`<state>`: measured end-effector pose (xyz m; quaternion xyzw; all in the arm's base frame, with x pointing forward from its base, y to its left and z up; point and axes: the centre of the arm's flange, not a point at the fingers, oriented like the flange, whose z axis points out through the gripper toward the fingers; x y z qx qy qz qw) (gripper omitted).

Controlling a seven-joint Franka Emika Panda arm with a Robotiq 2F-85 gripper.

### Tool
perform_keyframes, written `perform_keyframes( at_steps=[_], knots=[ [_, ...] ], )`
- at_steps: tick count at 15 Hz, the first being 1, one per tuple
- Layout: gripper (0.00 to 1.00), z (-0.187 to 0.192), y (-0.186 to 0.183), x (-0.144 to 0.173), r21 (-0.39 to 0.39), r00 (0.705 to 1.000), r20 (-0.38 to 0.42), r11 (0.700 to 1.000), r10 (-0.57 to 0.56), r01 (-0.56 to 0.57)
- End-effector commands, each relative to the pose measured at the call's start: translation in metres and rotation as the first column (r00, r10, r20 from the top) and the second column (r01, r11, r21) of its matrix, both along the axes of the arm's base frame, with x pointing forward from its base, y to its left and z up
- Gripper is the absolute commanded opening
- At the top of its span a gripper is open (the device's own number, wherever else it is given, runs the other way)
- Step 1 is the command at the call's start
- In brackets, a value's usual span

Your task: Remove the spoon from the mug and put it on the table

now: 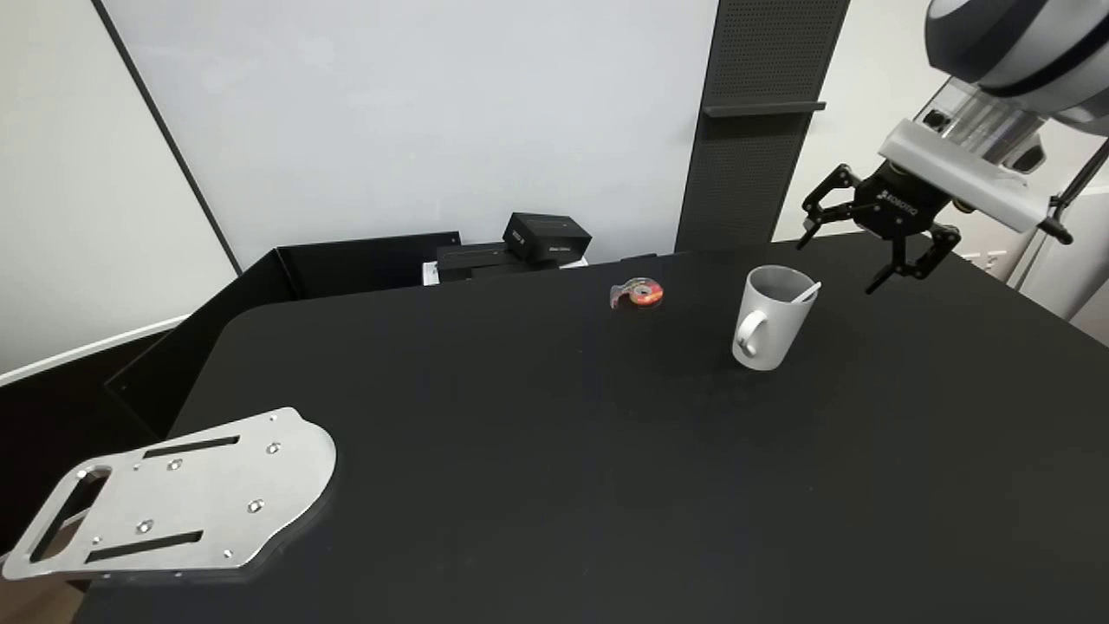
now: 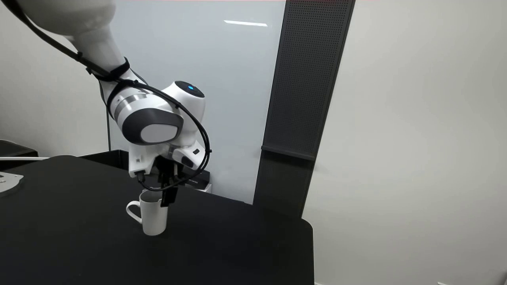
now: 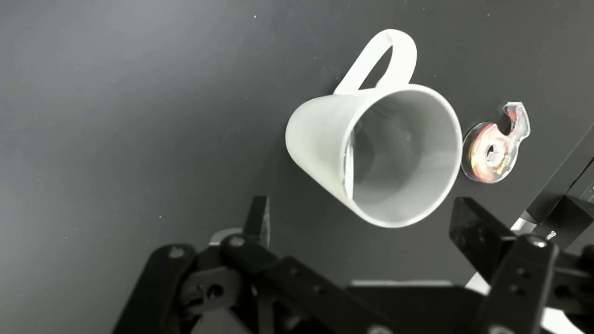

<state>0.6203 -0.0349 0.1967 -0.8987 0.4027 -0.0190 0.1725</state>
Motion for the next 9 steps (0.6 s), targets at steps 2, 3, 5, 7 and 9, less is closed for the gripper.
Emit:
perform_keyframes(
  at_steps=[2,3,5,7,9],
  knots=[
    [1.00,0.0002,0.0006,0.0003,-0.002,1.000,0.000,1.000,0.000,0.000],
    [1.00,0.0003,0.0006,0.0003,-0.002,1.000,0.000,1.000,0.000,0.000],
    [1.00,0.0003,0.0004,0.0003,-0.003,1.000,0.000,1.000,-0.001,0.001],
    [1.00,0.0002,0.0009,0.0001,-0.009,1.000,0.009,1.000,0.001,-0.001],
    [1.00,0.0009,0.0004,0.0000,-0.002,1.000,0.018,1.000,-0.004,0.004]
  ],
)
